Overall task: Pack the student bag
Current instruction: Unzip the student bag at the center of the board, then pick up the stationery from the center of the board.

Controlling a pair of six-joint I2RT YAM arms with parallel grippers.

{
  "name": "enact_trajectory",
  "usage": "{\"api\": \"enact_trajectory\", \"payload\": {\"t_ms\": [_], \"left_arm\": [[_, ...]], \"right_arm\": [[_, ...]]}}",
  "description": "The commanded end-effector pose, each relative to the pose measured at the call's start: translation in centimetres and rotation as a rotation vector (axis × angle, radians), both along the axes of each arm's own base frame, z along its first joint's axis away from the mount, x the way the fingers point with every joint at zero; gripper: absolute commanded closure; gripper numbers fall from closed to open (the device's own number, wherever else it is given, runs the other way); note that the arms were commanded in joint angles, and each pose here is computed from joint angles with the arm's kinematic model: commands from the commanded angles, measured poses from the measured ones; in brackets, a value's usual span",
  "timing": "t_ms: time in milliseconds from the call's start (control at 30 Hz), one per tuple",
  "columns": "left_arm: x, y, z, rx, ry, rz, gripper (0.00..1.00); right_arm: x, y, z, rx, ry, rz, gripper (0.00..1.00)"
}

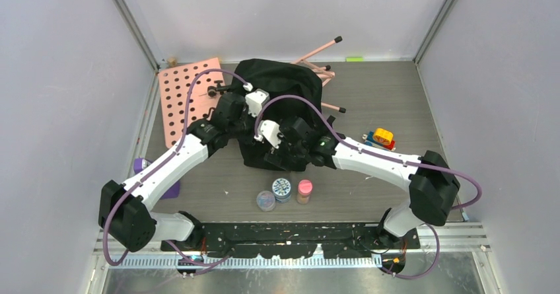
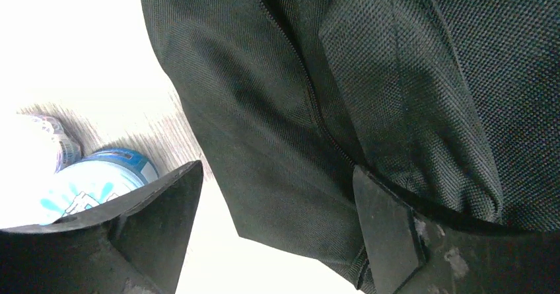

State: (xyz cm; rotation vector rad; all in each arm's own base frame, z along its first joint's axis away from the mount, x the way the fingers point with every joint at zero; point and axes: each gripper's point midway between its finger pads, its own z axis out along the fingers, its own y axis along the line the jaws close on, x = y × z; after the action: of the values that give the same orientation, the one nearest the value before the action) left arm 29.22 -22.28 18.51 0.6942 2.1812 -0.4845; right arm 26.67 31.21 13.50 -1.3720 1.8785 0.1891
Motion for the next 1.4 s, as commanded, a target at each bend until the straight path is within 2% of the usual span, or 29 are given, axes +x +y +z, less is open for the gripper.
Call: {"api": "enact_trajectory", "payload": {"t_ms": [0,33,67,100,133,233,300,367,433,733,1067,1167,1233,1267,1300,1333,1367], "left_arm": [[0.5,0.0,1.5,-0.027,-0.028,0.018,1.00],[0.5,0.0,1.4,-0.025,-0.027,0.020,1.00],[0.5,0.1,1.4,-0.023,-0.027,0.021,1.00],[0.5,0.2,1.3,-0.020,-0.027,0.023,1.00],[0.5,0.2,1.4,-0.017,-0.030,0.027,1.00],[0.7,0.5,1.3,-0.007,-0.034,0.040,1.00],[0.7,0.5,1.3,-0.007,-0.034,0.041,1.00],[0.8,0.6,1.3,-0.003,-0.037,0.047,1.00],[1.0,0.9,1.1,0.008,-0.039,0.060,1.00],[1.7,1.7,0.6,0.027,-0.031,0.124,1.00],[2.2,1.8,0.2,0.023,-0.026,0.148,1.00],[2.1,1.6,0.2,0.014,-0.029,0.134,1.00],[1.8,1.2,0.1,0.002,-0.021,0.104,1.00],[1.6,0.9,0.1,-0.007,-0.016,0.085,1.00],[1.5,0.7,0.1,-0.012,-0.013,0.070,1.00],[1.4,0.5,0.1,-0.017,-0.009,0.058,1.00],[1.3,0.4,0.1,-0.020,-0.005,0.049,1.00]], "right_arm": [[1.4,-0.2,-0.6,-0.035,0.023,-0.031,0.15],[1.4,-0.2,-0.9,-0.037,0.030,-0.032,0.19],[1.4,0.0,-1.0,-0.029,0.039,-0.034,0.31],[1.4,0.1,-1.0,-0.020,0.041,-0.035,0.37],[1.2,0.3,-0.9,-0.004,0.052,-0.032,0.48],[0.5,0.5,-0.1,0.040,0.063,-0.024,0.67],[0.1,0.2,0.1,0.049,0.065,-0.028,0.85],[-0.2,-0.2,0.4,0.061,0.064,-0.034,0.97],[-0.8,-0.4,1.0,0.085,0.062,-0.031,0.99],[-6.5,0.8,4.6,0.218,0.069,0.073,0.99],[-10.3,0.8,2.7,0.091,0.004,0.128,0.99],[-10.6,1.1,3.6,0.123,-0.013,0.113,0.99],[-10.3,1.2,5.3,0.182,-0.017,0.062,0.92],[-10.2,1.1,6.0,0.212,-0.009,0.028,0.75],[-10.2,1.2,7.0,0.239,-0.005,0.012,0.67],[-10.1,1.1,7.7,0.275,0.009,-0.030,0.52],[-10.1,1.0,8.4,0.293,0.020,-0.054,0.47]]}}
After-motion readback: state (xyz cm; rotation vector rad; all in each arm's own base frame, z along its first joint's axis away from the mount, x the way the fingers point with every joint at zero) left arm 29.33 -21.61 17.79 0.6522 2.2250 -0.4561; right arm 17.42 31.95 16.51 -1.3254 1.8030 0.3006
